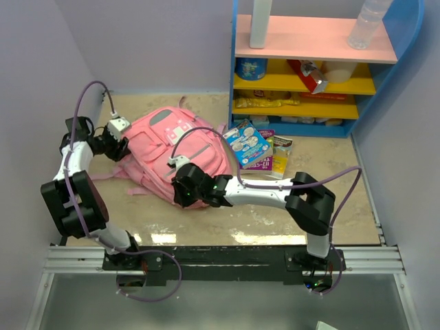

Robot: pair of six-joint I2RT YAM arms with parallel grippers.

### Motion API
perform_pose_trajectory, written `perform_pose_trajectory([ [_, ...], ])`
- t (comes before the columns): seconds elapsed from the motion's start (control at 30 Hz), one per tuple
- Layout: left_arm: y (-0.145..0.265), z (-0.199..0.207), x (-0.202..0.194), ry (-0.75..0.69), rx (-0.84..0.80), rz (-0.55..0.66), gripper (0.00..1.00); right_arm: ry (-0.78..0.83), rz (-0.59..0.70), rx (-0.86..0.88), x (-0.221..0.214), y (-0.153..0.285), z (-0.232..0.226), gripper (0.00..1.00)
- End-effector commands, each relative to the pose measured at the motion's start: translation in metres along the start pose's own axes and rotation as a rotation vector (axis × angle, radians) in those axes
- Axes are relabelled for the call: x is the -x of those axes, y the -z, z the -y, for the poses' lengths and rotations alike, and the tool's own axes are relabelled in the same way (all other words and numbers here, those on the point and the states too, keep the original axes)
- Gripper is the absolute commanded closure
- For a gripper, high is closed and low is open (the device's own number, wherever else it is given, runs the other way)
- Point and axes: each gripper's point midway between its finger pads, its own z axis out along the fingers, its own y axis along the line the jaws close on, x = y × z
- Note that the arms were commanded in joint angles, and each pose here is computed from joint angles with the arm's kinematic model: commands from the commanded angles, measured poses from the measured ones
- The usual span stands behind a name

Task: Pack the student bag
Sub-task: Zip the student bag at the center of the board.

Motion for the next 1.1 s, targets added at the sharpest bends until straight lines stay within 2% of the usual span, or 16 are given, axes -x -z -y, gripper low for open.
perform_pose_trajectory([
  [0.0,0.039,0.095,0.045,-0.182,-0.342,0.162,0.42,-0.004,-0.012,0.092,0.011,0.000,-0.031,1.00],
  [0.03,0.045,0.109,0.039,-0.388,-0.390,0.173,0.39,-0.006,-0.016,0.109,0.012,0.000,-0.032,1.00],
  [0.07,0.055,0.139,0.025,-0.343,-0.488,0.149,0.38,-0.007,-0.015,0.112,0.012,0.000,-0.032,1.00],
  [0.1,0.055,0.145,0.020,-0.344,-0.498,0.140,0.37,-0.008,-0.014,0.115,0.012,-0.001,-0.033,1.00],
  [0.17,0.057,0.166,0.006,-0.420,-0.535,0.115,0.36,-0.006,-0.015,0.117,0.011,-0.001,-0.033,1.00],
  [0.27,0.056,0.170,0.018,-0.475,-0.494,0.162,0.29,-0.007,-0.020,0.108,0.010,-0.001,-0.029,1.00],
  [0.4,0.056,0.166,0.039,-0.429,-0.522,0.216,0.28,-0.010,-0.025,0.083,0.008,0.000,-0.019,1.00],
  [0.53,0.042,0.198,0.034,-0.548,-0.632,0.193,0.27,-0.017,-0.017,0.075,0.010,0.006,-0.014,1.00],
  [0.7,0.029,0.223,0.013,-0.565,-0.750,0.120,0.39,-0.021,-0.013,0.062,0.013,0.009,-0.009,1.00],
  [0.9,0.025,0.221,-0.003,-0.586,-0.752,0.043,0.56,-0.021,-0.012,0.061,0.016,0.012,-0.009,1.00],
  [1.07,0.031,0.216,-0.006,-0.643,-0.684,0.016,0.58,-0.019,-0.016,0.058,0.016,0.010,-0.008,1.00],
])
